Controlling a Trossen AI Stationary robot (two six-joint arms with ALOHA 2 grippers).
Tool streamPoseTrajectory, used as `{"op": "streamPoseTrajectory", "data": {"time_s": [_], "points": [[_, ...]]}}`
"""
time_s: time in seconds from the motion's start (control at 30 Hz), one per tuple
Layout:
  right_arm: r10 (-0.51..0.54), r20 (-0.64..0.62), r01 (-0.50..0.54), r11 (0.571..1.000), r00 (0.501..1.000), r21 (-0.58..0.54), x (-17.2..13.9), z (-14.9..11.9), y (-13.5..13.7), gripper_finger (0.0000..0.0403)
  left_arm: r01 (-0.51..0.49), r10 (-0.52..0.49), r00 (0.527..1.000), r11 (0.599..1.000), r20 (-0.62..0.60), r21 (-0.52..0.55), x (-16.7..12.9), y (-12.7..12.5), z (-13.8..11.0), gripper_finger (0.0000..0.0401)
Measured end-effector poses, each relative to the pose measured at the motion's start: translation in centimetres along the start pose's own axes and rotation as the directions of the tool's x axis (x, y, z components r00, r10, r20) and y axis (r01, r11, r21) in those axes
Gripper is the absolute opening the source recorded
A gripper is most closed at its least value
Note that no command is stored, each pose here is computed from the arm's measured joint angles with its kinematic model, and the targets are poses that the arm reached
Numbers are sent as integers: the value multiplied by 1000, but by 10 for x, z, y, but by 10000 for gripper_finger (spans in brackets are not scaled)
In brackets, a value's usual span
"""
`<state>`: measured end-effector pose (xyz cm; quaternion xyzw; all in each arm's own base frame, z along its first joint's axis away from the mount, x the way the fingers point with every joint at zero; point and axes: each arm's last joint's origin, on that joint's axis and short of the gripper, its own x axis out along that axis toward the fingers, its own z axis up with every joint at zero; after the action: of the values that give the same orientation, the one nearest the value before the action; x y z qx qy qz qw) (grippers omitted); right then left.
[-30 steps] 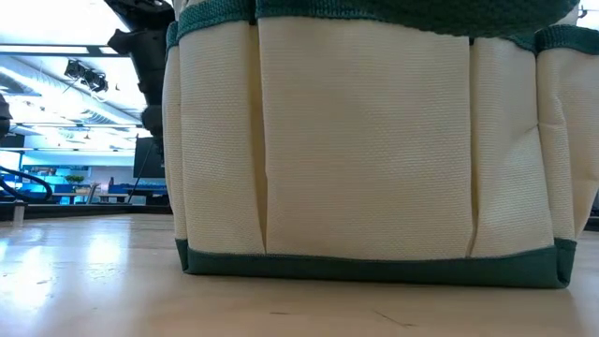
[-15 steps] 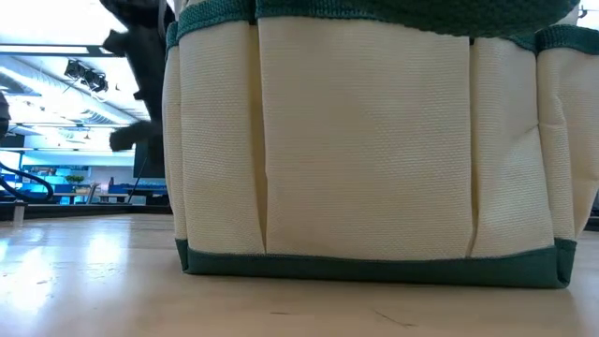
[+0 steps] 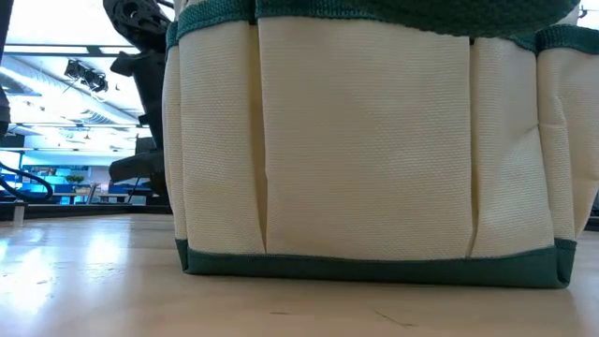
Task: Pick & Place Garden tools in Gardening bag
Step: Put the left brown hand rake into the gray gardening bag
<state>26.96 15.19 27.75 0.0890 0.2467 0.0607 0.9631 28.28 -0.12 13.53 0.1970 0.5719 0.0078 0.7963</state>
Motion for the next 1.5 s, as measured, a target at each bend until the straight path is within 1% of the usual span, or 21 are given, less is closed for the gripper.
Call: {"op": "streamPoseTrajectory", "data": {"time_s": [0.13,0.37,0.43,0.57,0.83,0.97,1.03,1.1,1.17,1.27,1.3,1.5], "points": [[0,0,0,1000,1000,0,0,0,0,116,10,-10,1000,999,18,41,0,0,1,193],[0,-1,0,1000,1000,0,0,0,0,116,91,-100,989,992,109,85,0,-2,8,193],[-1,-1,1,1000,1000,0,0,0,0,116,108,-118,986,990,120,88,0,-2,9,193],[0,0,0,1000,1000,0,0,0,0,116,109,-118,986,991,120,80,1,-1,8,193],[0,-1,0,1000,1000,7,0,0,0,116,183,-186,975,982,119,39,9,3,7,193],[-1,-1,1,1000,1000,7,0,0,0,116,183,-187,976,982,114,38,11,3,6,190],[-1,-1,1,1000,1000,7,0,0,0,116,185,-188,976,982,114,36,11,3,6,180],[-1,-1,1,1000,1000,7,0,0,0,116,185,-188,976,982,111,33,11,3,6,159],[-1,-1,1,1000,1000,7,0,0,0,116,190,-193,975,981,108,33,11,2,6,129],[-1,-1,1,1000,1000,7,0,0,0,116,197,-199,975,980,99,35,11,1,5,73],[-1,-1,1,1000,1000,7,0,0,0,116,204,-206,974,978,94,36,11,1,4,66],[-15,5,15,1000,1000,7,0,0,-1,116,244,-243,966,970,85,-1,10,-3,4,66]]}}
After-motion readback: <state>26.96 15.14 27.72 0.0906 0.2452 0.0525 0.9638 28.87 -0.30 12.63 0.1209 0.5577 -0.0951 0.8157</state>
